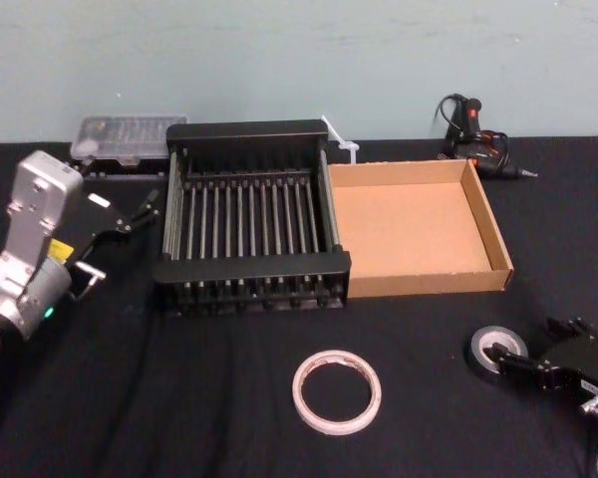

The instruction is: Pick up the white tape and place it into the black box , Pick up the silver tape and place it into the brown box.

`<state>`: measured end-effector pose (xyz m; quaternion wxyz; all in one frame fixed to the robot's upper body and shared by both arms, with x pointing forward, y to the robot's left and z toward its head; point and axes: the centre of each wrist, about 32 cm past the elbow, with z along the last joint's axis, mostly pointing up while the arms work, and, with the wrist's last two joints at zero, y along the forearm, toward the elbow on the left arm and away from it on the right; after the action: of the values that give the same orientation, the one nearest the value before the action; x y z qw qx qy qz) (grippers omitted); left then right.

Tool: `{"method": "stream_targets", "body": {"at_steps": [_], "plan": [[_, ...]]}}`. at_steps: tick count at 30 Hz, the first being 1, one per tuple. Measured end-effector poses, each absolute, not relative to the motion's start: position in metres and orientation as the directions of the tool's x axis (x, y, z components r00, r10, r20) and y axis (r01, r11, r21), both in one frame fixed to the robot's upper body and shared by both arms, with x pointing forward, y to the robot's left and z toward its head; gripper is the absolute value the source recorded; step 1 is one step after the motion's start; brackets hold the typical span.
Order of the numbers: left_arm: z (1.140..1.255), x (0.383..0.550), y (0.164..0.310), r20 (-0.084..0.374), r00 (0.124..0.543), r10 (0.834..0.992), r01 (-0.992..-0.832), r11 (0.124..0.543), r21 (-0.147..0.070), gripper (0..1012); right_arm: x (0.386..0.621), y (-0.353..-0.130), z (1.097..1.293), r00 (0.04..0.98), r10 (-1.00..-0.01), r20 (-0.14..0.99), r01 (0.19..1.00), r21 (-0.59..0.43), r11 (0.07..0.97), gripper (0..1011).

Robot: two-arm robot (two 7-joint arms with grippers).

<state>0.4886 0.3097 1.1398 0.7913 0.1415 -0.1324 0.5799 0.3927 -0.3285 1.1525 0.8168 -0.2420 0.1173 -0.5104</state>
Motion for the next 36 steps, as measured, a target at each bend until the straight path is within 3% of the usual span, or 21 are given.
{"method": "stream_targets", "body": {"at_steps": [36], "plan": [[1.1398, 0.4886, 0.3097, 0.374, 0.292, 0.880, -0.955, 0.287, 0.070, 1001, 0.3913, -0.3297, 1.1527, 0.449, -0.892, 0.056, 0.780, -0.512, 0.360, 763]]}}
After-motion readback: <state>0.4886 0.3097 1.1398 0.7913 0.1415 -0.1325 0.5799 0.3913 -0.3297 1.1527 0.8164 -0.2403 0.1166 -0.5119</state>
